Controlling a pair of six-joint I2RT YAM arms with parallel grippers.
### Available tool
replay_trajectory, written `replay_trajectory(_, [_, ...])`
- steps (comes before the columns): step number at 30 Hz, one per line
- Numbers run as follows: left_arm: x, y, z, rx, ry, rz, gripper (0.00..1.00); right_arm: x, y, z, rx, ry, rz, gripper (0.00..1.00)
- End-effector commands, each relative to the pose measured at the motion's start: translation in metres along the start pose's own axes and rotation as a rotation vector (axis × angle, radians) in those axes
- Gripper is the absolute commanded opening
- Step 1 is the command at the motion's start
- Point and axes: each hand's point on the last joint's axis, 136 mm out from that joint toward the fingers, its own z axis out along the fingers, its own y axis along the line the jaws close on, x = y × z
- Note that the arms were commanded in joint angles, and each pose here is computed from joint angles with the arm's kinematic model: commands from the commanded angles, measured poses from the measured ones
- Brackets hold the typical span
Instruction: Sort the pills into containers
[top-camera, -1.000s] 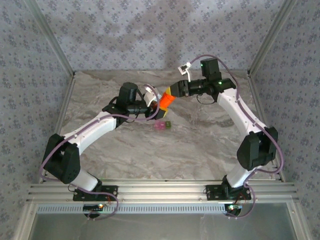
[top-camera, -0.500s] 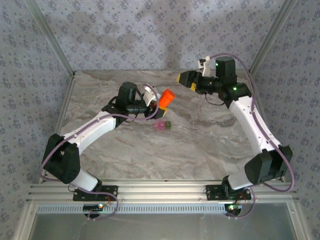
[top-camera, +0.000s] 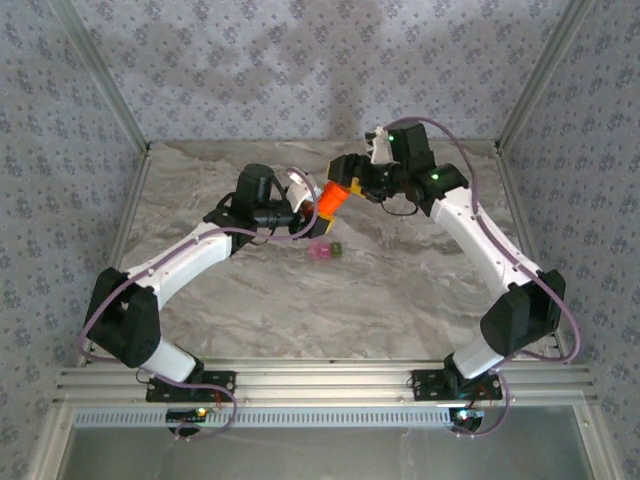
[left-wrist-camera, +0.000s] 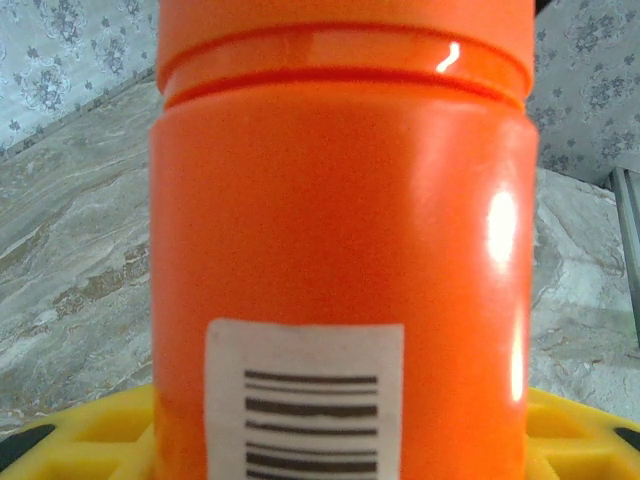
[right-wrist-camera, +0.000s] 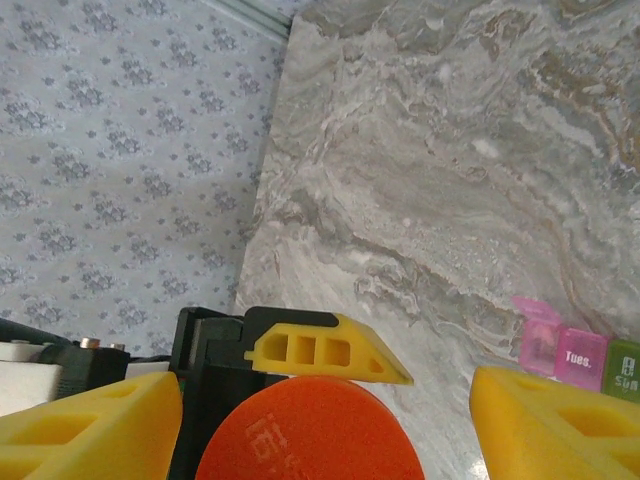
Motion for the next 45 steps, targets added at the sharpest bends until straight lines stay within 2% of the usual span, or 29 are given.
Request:
replay_trajectory(1, [-0.030,-0.008,-0.010,0.022,-0.060,0.053,0.00,0.000,0.008,-0.004,-0.002,0.000,0.003,0.77])
replay_trajectory(5, [-0.030,-0.007,-0.010,0.022,-0.060,0.055,0.00,0.007,0.008,-0.002,-0.013,0.022,0.000,0.70])
replay_trajectory(11, [-0.031,-0.007,-0.009,0.021,-0.063,0.055,0.00,0.016,0.007,-0.005,-0.040,0.051,-0.016,0.48])
replay_trajectory(14, [-0.031,-0.006,-0.009,0.022,-0.063,0.056,0.00,0.015,0.013,-0.005,-0.097,0.058,-0.060,0.45])
replay_trajectory(16, [-0.031,-0.007,-0.009,0.027,-0.062,0.059,0.00,0.013,0.017,-0.006,-0.157,0.068,-0.191,0.44])
replay_trajectory(20, [-0.033,-0.010,-0.011,0.034,-0.064,0.061,0.00,0.016,0.018,-0.018,-0.343,0.076,-0.508,0.48])
replay_trajectory(23, [-0.033,-0.011,-0.012,0.036,-0.066,0.057,0.00,0.001,0.009,-0.022,-0.452,0.056,-0.482,0.50])
replay_trajectory(25, [-0.032,-0.011,-0.013,0.034,-0.065,0.056,0.00,-0.003,0.007,-0.021,-0.464,0.055,-0.451,0.52])
replay_trajectory(26, [-0.032,-0.011,-0.013,0.033,-0.064,0.055,0.00,-0.002,0.009,-0.022,-0.462,0.052,-0.454,0.55])
replay_trajectory(27, [-0.031,-0.011,-0.013,0.032,-0.063,0.056,0.00,-0.001,0.013,-0.024,-0.460,0.049,-0.458,0.62])
replay_trajectory(31, [-0.030,-0.010,-0.012,0.030,-0.058,0.055,0.00,-0.014,0.014,-0.038,-0.363,-0.029,-0.380,0.79])
replay_trajectory(34, [-0.030,-0.010,-0.011,0.031,-0.057,0.057,0.00,-0.028,0.009,-0.054,-0.269,-0.106,-0.231,0.84])
replay_trajectory(36, [-0.030,-0.009,-0.011,0.030,-0.057,0.057,0.00,-0.036,0.005,-0.060,-0.201,-0.159,-0.114,0.84])
replay_trajectory(40, [-0.030,-0.009,-0.010,0.031,-0.059,0.057,0.00,-0.023,-0.020,-0.056,0.010,-0.145,0.024,0.84])
replay_trajectory(45, [-0.031,-0.010,-0.010,0.032,-0.064,0.058,0.00,-0.013,-0.016,-0.040,0.032,-0.099,0.019,0.84])
